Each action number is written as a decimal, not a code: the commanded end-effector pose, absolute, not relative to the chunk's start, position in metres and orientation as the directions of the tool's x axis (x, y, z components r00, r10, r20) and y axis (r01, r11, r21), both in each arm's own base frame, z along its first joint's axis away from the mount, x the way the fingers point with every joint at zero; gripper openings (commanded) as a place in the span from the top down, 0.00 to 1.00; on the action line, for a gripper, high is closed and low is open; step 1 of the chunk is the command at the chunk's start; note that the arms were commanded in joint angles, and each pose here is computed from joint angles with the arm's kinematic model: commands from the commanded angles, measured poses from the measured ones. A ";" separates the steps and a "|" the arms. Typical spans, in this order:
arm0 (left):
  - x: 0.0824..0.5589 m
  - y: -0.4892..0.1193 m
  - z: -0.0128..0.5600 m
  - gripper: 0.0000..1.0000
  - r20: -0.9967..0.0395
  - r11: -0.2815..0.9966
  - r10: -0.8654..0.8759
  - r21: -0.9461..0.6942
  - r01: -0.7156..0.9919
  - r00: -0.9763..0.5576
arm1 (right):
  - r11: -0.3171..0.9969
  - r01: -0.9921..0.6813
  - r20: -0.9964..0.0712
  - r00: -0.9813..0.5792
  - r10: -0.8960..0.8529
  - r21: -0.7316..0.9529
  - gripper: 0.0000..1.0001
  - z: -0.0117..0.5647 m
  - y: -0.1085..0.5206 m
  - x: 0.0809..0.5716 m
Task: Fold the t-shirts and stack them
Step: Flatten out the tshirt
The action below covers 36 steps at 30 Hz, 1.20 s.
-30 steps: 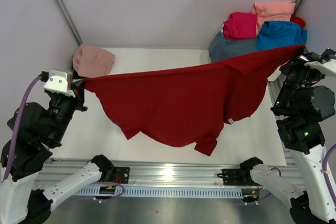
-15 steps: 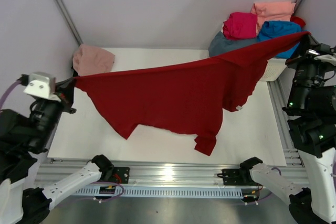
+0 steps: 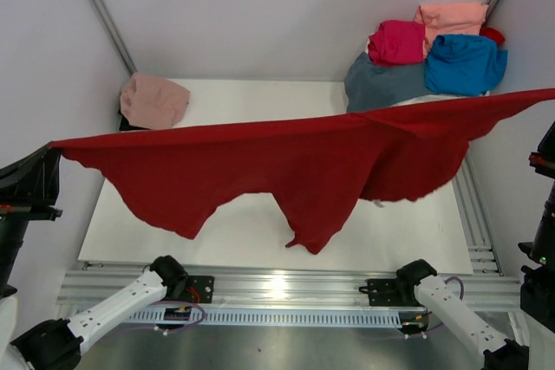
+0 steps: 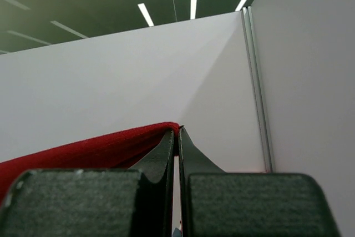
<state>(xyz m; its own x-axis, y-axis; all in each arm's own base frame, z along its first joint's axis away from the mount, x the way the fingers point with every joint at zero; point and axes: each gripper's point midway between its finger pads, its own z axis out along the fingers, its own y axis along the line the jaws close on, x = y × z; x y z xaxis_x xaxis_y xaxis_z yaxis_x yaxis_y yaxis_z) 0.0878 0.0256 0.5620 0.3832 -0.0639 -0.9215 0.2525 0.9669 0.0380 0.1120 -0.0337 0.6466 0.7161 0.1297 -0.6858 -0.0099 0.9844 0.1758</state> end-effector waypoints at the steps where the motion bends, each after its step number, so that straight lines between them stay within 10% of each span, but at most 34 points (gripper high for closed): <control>1: 0.091 0.036 0.566 0.99 -0.921 0.981 -0.047 0.030 0.191 0.387 | 0.976 0.070 -0.684 0.723 0.094 0.208 1.00 0.649 -0.044 0.121; 21: 0.366 -0.047 0.363 0.99 -0.945 0.942 0.258 0.292 -0.166 -0.199 | 0.964 0.261 -0.993 0.115 0.023 0.052 1.00 0.414 0.026 0.443; 36: 0.439 -0.070 0.237 0.99 -0.817 0.908 0.221 0.372 -0.193 -0.532 | 0.980 0.195 -0.989 -0.135 0.063 0.036 1.00 0.293 0.060 0.508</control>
